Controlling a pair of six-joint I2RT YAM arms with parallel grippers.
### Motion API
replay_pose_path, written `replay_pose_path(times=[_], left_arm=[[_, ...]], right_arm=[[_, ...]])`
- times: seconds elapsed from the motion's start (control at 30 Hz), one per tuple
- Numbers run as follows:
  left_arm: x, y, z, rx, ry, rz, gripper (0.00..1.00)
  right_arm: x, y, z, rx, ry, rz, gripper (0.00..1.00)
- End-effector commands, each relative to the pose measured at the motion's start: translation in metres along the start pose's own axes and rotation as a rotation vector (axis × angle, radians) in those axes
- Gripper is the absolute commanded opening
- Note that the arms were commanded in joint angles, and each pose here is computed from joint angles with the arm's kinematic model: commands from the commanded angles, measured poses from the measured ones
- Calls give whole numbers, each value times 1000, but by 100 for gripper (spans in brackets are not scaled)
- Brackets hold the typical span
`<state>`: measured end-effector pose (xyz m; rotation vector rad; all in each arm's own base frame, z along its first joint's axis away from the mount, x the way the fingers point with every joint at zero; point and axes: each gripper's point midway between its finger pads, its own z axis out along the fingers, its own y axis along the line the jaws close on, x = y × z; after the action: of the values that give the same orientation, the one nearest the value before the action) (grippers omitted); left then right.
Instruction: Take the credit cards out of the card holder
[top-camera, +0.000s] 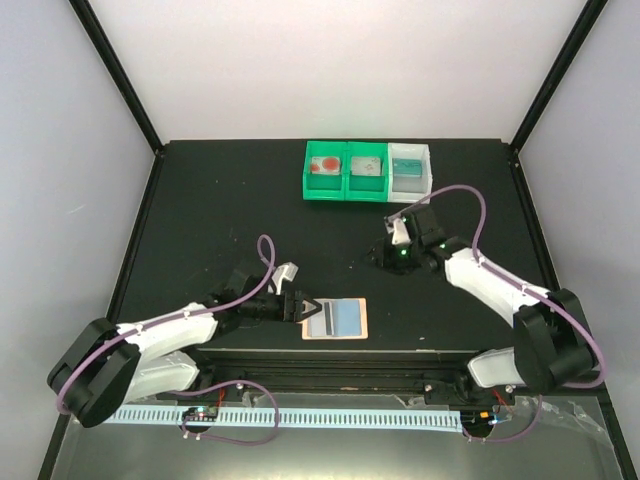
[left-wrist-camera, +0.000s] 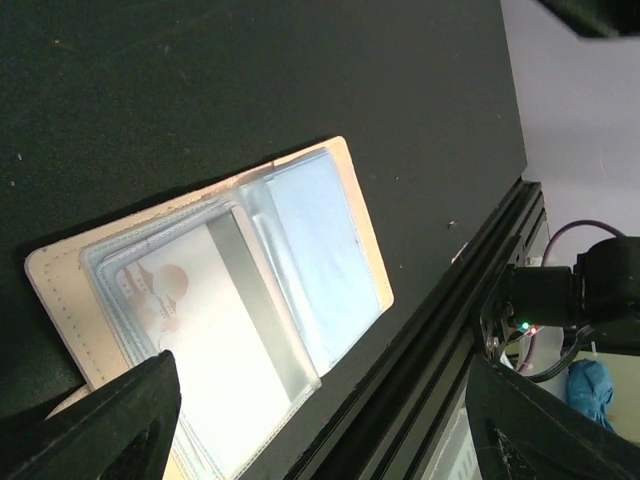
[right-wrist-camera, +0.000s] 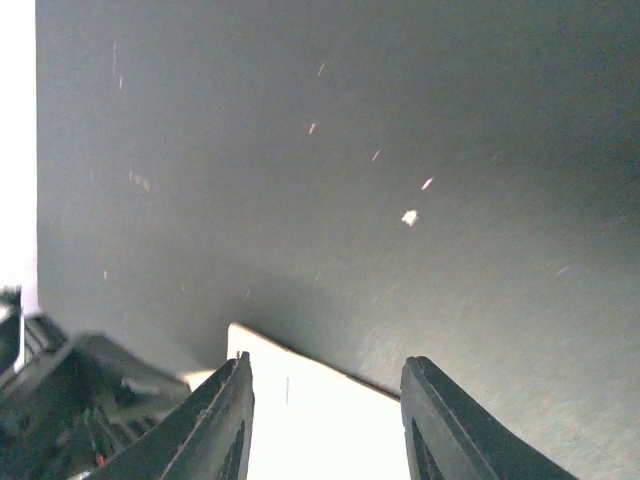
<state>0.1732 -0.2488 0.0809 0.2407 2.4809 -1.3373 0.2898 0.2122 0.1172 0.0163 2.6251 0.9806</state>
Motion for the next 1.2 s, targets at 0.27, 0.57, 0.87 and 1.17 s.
replay_pose_path(times=[0.27, 0.57, 0.87, 1.17], left_arm=[[2, 21, 3, -73, -24, -10, 78], [10, 36, 2, -122, -24, -17, 78], [12, 37, 2, -121, -23, -17, 79], [15, 40, 1, -116, -37, -33, 79]], right_arm=[[80, 41, 30, -66, 49, -72, 37], [127, 56, 62, -59, 146, -124, 30], [138, 59, 76, 32, 157, -207, 24], [136, 54, 78, 113, 145, -240, 21]])
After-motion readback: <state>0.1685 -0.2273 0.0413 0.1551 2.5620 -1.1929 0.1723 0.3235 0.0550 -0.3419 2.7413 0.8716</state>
